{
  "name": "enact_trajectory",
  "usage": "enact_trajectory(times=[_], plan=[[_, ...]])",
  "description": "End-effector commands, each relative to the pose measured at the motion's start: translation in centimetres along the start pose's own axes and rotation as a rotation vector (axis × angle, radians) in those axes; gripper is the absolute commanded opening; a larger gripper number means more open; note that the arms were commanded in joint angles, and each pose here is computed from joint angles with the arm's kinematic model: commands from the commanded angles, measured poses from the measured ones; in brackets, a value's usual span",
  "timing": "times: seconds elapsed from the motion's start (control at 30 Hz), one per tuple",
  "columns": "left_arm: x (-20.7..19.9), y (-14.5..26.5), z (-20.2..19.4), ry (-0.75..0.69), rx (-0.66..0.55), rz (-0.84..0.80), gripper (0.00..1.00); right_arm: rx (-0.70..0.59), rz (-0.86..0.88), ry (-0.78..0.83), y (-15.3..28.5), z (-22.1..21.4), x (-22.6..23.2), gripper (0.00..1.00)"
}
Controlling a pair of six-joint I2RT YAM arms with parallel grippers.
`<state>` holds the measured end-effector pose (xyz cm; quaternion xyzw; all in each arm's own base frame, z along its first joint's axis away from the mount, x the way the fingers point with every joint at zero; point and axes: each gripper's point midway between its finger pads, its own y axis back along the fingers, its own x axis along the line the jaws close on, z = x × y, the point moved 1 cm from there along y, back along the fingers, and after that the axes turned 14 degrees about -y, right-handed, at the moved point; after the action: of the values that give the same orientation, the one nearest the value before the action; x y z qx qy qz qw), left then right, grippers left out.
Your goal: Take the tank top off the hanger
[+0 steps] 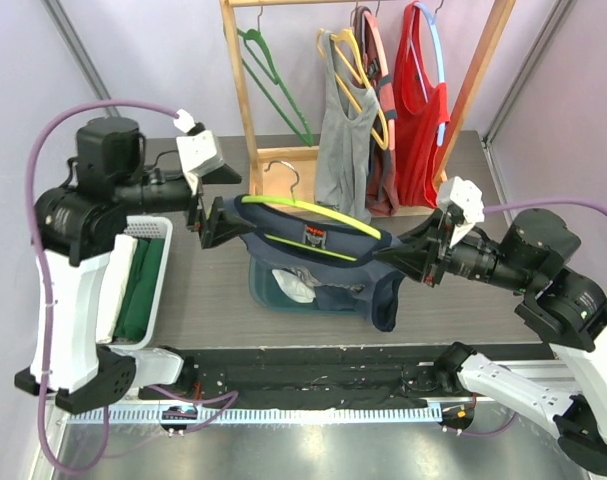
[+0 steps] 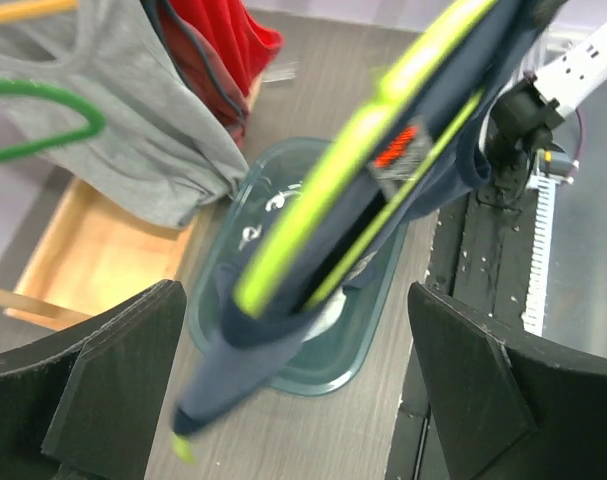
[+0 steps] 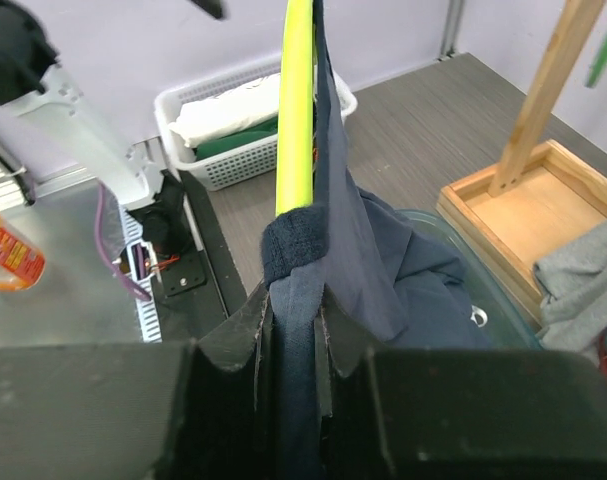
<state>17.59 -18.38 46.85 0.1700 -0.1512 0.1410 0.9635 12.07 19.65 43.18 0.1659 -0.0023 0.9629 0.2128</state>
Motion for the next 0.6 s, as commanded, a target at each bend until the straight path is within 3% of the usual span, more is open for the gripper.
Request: enact_trajectory(times=[0.0, 0.23, 0.47, 0.57], plan=[[-0.6, -0.8, -0.8, -0.039, -0.013, -0.09, 0.98, -0.087, 0.112, 0.104, 1.1, 1.9, 2.4, 0.01], [-1.0, -1.3, -1.3, -0.025, -0.024, -0.143, 0.95, -0.076, 0.121, 0.125, 1.1, 1.6, 2.4, 0.01], [-3.6, -1.3, -2.0, -0.025, -0.053, -0.306, 0.72, -0.072, 0.112, 0.151, 0.3, 1.9, 1.8, 0.01], [-4.8, -1.1, -3.4, 0.059, 0.008, -0.375, 0.66, -0.079, 0.105, 0.173, 0.2, 2.2, 1.7, 0.01]])
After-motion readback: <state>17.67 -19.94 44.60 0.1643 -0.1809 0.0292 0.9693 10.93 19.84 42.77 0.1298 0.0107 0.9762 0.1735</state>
